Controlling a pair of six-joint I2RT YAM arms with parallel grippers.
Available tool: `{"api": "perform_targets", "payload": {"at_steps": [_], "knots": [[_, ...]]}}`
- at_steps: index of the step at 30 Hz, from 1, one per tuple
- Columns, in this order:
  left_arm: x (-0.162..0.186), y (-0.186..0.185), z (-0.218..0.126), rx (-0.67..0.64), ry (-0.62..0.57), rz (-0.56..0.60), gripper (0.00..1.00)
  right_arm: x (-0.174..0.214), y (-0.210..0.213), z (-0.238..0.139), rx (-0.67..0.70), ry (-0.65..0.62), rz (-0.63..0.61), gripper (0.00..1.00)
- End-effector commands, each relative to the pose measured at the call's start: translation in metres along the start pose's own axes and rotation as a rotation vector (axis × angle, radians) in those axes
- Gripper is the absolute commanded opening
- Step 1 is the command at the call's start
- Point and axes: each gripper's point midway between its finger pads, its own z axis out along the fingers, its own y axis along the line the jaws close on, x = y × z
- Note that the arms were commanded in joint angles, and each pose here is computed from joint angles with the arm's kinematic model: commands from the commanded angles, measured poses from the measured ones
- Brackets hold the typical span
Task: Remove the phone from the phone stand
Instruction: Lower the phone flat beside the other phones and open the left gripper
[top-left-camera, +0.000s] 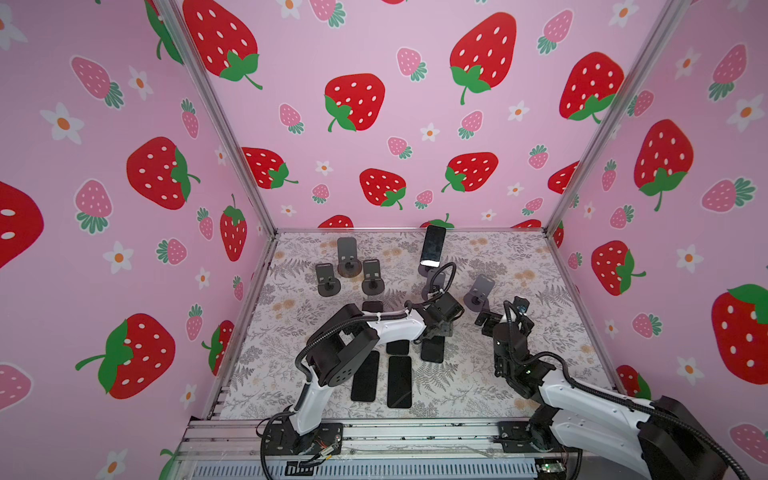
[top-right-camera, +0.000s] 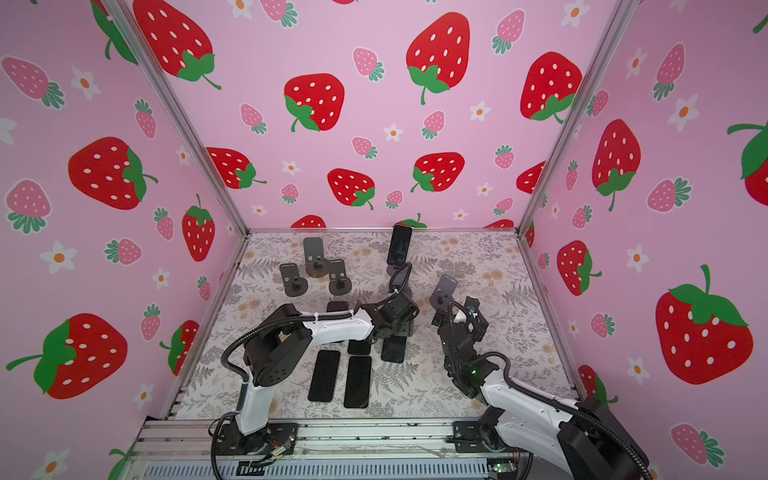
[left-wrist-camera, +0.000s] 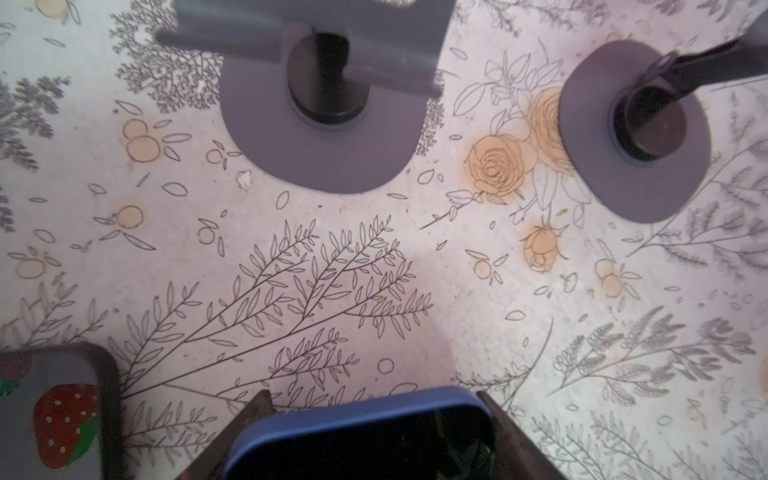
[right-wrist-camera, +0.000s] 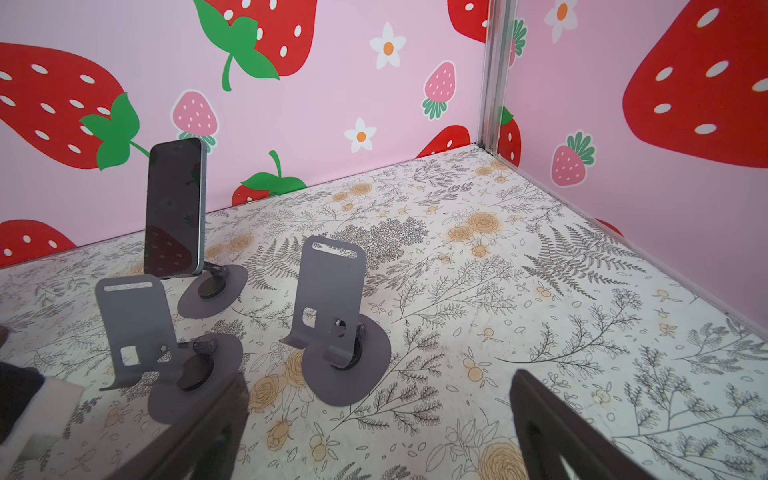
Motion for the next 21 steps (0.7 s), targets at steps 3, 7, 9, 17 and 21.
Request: {"api": "perform_targets", "payload": {"at_steps": [3,7,9,17,21], "knots": [[0.026,0.016,0.018,-0.087,0.076,0.002,0.79,-0.003,-0.001,0.0,0.0,-0.005,0.027,1.0],[0.027,0.017,0.019,-0.105,0.091,0.009,0.81,-0.002,-0.002,0.0,0.002,-0.004,0.03,1.0],[0.027,0.017,0.018,-0.106,0.087,0.006,0.81,-0.003,-0.002,0.0,-0.001,-0.004,0.031,1.0],[0.019,0.019,0.008,-0.11,0.067,0.012,0.81,-0.004,0.0,0.0,-0.012,-0.004,0.033,1.0],[0.0,0.007,-0.014,-0.049,0.031,0.023,0.81,-0.004,0.004,0.001,-0.036,0.005,0.021,1.0]]}}
